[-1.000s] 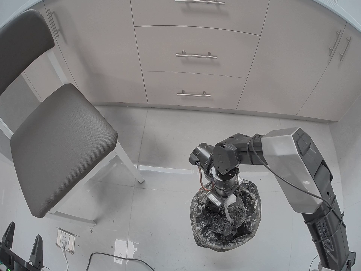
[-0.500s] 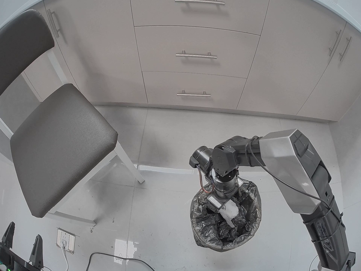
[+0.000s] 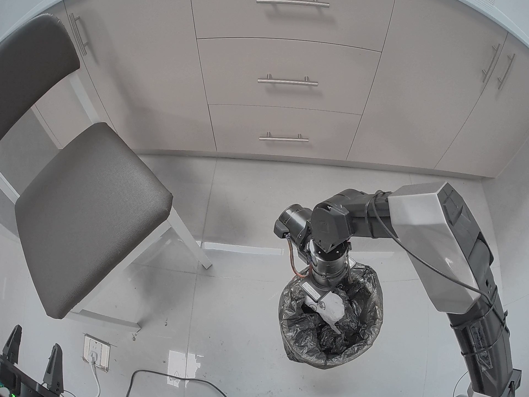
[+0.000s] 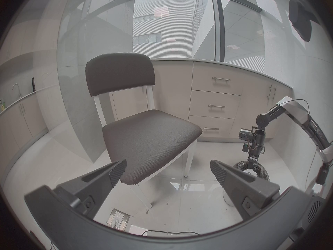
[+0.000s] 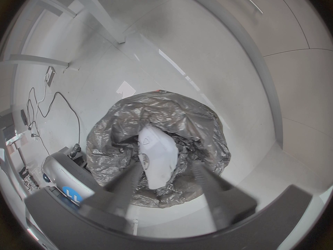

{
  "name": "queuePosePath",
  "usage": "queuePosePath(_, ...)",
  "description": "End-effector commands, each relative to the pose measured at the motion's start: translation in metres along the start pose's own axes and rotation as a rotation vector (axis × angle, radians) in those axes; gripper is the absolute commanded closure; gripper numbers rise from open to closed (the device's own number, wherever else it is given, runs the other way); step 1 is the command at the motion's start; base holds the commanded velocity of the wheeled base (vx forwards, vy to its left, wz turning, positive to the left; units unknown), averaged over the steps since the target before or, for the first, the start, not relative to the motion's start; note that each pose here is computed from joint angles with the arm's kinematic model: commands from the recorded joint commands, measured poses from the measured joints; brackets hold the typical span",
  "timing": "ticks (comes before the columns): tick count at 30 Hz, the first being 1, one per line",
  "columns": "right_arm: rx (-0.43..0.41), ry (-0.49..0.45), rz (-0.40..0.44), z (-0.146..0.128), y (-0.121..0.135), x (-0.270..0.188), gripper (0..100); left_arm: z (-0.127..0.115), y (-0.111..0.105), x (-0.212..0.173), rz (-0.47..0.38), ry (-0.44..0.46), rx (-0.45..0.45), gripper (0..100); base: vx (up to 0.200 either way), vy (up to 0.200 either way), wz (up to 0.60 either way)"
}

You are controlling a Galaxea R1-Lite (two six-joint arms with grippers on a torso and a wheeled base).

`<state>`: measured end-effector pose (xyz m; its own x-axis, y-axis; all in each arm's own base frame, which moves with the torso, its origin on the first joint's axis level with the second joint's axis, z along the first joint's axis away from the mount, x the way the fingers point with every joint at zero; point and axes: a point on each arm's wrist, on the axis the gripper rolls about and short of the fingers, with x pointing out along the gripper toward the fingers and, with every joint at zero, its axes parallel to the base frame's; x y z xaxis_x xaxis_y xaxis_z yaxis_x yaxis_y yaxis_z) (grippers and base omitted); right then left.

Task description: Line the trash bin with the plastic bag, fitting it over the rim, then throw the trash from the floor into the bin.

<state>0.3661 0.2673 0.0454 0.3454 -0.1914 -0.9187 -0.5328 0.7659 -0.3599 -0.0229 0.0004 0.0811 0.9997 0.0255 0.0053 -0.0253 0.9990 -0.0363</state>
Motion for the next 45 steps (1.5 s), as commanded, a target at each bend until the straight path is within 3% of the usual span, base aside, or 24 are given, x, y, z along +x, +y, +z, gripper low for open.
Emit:
queuePosePath(1,-0.019,0.031,0.016,-0.001,0.011,0.014,100,-0.005,0.000,0.000,0.001,0.002,-0.001,0,0.000,0.000,0.00)
queuePosePath(16,-0.030,0.190,0.027,-0.015,0.021,0.092,100,-0.005,0.000,0.000,0.001,0.002,-0.001,0,0.000,0.000,0.00)
queuePosePath(26,-0.004,0.176,0.033,-0.017,0.025,0.129,100,-0.005,0.000,0.000,0.001,0.002,-0.001,0,0.000,0.000,0.00)
queuePosePath(37,0.003,0.157,0.032,-0.014,0.024,0.124,100,-0.005,0.000,0.000,0.002,0.002,0.001,0,0.000,0.000,0.00)
queuePosePath(43,0.005,0.136,0.032,-0.010,0.024,0.110,100,-0.005,0.000,0.000,0.002,0.002,-0.001,0,0.000,0.000,0.00)
queuePosePath(45,-0.012,0.112,0.034,-0.006,0.026,0.085,100,-0.005,0.000,0.000,0.001,0.002,0.001,0,0.000,0.000,0.00)
